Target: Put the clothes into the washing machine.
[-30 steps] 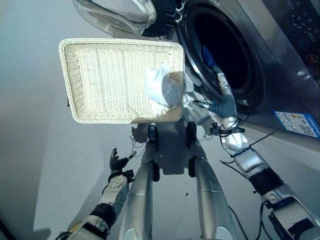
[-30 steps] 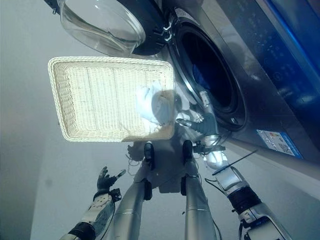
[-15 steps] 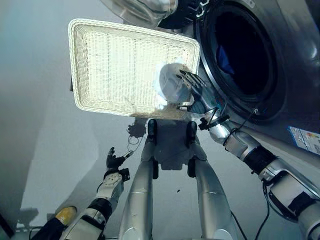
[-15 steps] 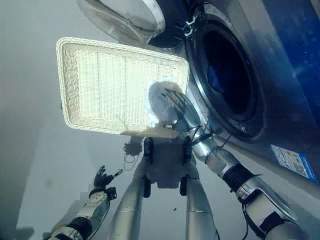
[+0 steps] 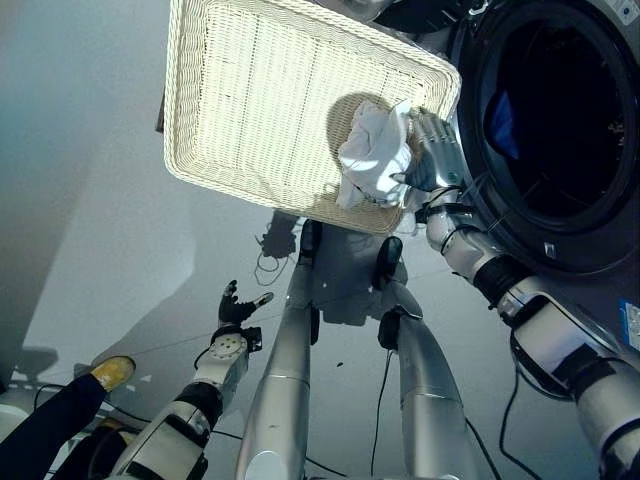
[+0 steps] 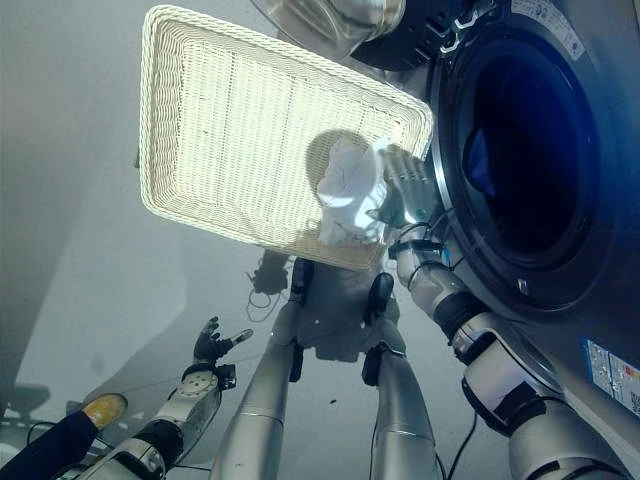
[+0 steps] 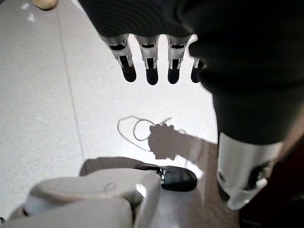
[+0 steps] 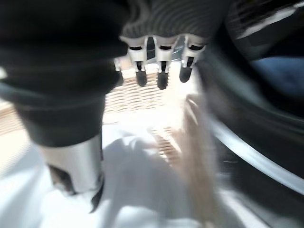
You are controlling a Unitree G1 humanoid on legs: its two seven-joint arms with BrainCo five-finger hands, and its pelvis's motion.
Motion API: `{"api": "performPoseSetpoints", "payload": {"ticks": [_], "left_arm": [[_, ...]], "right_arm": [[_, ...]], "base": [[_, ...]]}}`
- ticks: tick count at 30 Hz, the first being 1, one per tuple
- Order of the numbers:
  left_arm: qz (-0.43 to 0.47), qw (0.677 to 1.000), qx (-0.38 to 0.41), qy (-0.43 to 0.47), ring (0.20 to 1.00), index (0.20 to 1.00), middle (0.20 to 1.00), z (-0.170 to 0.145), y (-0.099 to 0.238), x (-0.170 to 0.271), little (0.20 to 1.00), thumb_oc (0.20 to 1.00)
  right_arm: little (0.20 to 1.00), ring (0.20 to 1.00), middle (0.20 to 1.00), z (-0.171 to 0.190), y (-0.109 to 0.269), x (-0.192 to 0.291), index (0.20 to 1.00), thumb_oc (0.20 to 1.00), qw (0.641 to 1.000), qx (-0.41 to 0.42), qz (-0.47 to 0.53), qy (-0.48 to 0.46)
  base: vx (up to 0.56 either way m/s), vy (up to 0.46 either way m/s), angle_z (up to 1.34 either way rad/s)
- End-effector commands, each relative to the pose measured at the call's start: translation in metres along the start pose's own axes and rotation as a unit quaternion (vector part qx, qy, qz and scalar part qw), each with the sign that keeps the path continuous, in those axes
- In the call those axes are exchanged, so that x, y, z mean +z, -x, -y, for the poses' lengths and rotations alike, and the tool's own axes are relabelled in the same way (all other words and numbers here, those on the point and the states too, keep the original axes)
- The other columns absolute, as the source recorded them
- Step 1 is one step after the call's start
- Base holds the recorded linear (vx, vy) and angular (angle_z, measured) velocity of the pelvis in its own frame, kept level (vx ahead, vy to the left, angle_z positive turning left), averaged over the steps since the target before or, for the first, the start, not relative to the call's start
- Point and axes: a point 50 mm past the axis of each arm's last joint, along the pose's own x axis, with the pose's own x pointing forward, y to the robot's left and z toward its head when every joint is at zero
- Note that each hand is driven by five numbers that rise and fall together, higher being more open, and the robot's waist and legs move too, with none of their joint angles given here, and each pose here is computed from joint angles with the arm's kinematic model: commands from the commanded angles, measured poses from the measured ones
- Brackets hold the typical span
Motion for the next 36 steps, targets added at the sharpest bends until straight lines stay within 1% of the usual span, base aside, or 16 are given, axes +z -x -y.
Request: {"api": "performPoseSetpoints", "payload": {"ticks": [1, 2, 5, 8, 9, 11, 12, 14, 18, 21, 25, 28, 31, 33, 35, 36], "left_arm": [[-0.009, 1.0, 0.003, 0.028, 1.0, 1.0, 1.0, 0.011, 0.005, -0.003, 1.0, 1.0], [-0.007, 1.0, 0.003, 0.028, 1.0, 1.0, 1.0, 0.011, 0.005, -0.002, 1.0, 1.0], [0.01, 0.999, -0.007, 0.033, 1.0, 1.0, 1.0, 0.016, 0.004, 0.008, 1.0, 1.0], [0.017, 0.999, -0.011, 0.03, 1.0, 1.0, 1.0, 0.016, 0.003, 0.012, 1.0, 1.0], [0.02, 0.999, -0.013, 0.03, 1.0, 1.0, 1.0, 0.016, 0.003, 0.013, 1.0, 1.0], [0.023, 0.999, -0.014, 0.025, 1.0, 1.0, 1.0, 0.016, 0.003, 0.015, 1.0, 1.0], [0.023, 0.999, -0.014, 0.025, 1.0, 1.0, 1.0, 0.016, 0.003, 0.015, 1.0, 1.0], [0.025, 0.999, -0.017, 0.019, 1.0, 1.0, 1.0, 0.016, 0.003, 0.017, 1.0, 1.0], [0.025, 0.999, -0.02, 0.012, 1.0, 1.0, 1.0, 0.015, 0.004, 0.016, 1.0, 1.0], [0.026, 0.999, -0.021, 0.006, 1.0, 1.0, 1.0, 0.014, 0.004, 0.016, 1.0, 1.0], [0.029, 0.999, -0.022, 0.005, 1.0, 1.0, 1.0, 0.013, 0.004, 0.017, 1.0, 1.0], [0.031, 0.999, -0.022, 0.007, 1.0, 1.0, 1.0, 0.013, 0.005, 0.015, 1.0, 1.0], [0.03, 0.999, -0.018, 0.01, 1.0, 1.0, 1.0, 0.014, 0.006, 0.014, 1.0, 1.0], [0.027, 0.999, -0.012, 0.016, 1.0, 1.0, 1.0, 0.014, 0.008, 0.011, 1.0, 1.0], [0.025, 0.999, -0.01, 0.019, 1.0, 1.0, 1.0, 0.014, 0.009, 0.01, 1.0, 1.0], [0.022, 0.999, -0.005, 0.024, 1.0, 1.0, 1.0, 0.015, 0.01, 0.006, 1.0, 1.0]], "right_arm": [[1.0, 1.0, 1.0, 0.008, -0.003, -0.025, 1.0, 1.0, 0.998, 0.012, -0.051, 0.041], [1.0, 1.0, 1.0, 0.008, -0.003, -0.026, 1.0, 1.0, 0.997, 0.016, -0.054, 0.044], [1.0, 1.0, 1.0, 0.003, -0.004, -0.039, 1.0, 1.0, 0.988, 0.085, -0.088, 0.093], [1.0, 1.0, 1.0, 0.002, -0.005, -0.042, 1.0, 1.0, 0.982, 0.118, -0.086, 0.117], [1.0, 1.0, 1.0, 0.0, -0.005, -0.042, 1.0, 1.0, 0.976, 0.147, -0.085, 0.134], [1.0, 1.0, 1.0, -0.002, -0.007, -0.039, 1.0, 1.0, 0.97, 0.174, -0.071, 0.153], [1.0, 1.0, 1.0, -0.003, -0.007, -0.039, 1.0, 1.0, 0.97, 0.176, -0.069, 0.154], [1.0, 1.0, 1.0, -0.004, -0.012, -0.028, 1.0, 1.0, 0.966, 0.194, -0.029, 0.167], [1.0, 1.0, 1.0, -0.003, -0.019, -0.007, 1.0, 1.0, 0.965, 0.192, 0.042, 0.175], [1.0, 1.0, 1.0, -0.004, -0.021, 0.015, 1.0, 1.0, 0.964, 0.195, 0.1, 0.152], [1.0, 1.0, 1.0, -0.002, -0.021, 0.031, 1.0, 1.0, 0.967, 0.174, 0.132, 0.128], [1.0, 1.0, 1.0, 0.004, -0.021, 0.037, 1.0, 1.0, 0.981, 0.125, 0.128, 0.079], [1.0, 1.0, 1.0, 0.011, -0.02, 0.04, 1.0, 1.0, 0.989, 0.072, 0.119, 0.039], [1.0, 1.0, 1.0, 0.023, -0.019, 0.043, 1.0, 1.0, 0.994, -0.002, 0.112, -0.001], [1.0, 1.0, 1.0, 0.027, -0.018, 0.042, 1.0, 1.0, 0.994, -0.022, 0.108, -0.012], [1.0, 1.0, 1.0, 0.034, -0.016, 0.041, 1.0, 1.0, 0.992, -0.064, 0.103, -0.03]], "base": [[0.04, -0.023, 0.04], [0.06, -0.035, 0.02], [0.05, -0.034, 0.0], [0.03, -0.038, 0.0], [0.03, -0.053, -0.01], [0.03, -0.066, 0.0], [0.03, -0.067, -0.01], [0.03, -0.051, -0.01], [0.02, -0.042, -0.02], [0.01, -0.048, -0.02], [0.01, -0.011, -0.03], [0.0, 0.002, -0.02], [0.0, 0.014, 0.0], [0.0, 0.071, 0.01], [0.0, 0.059, 0.0], [0.0, 0.062, -0.01]]}}
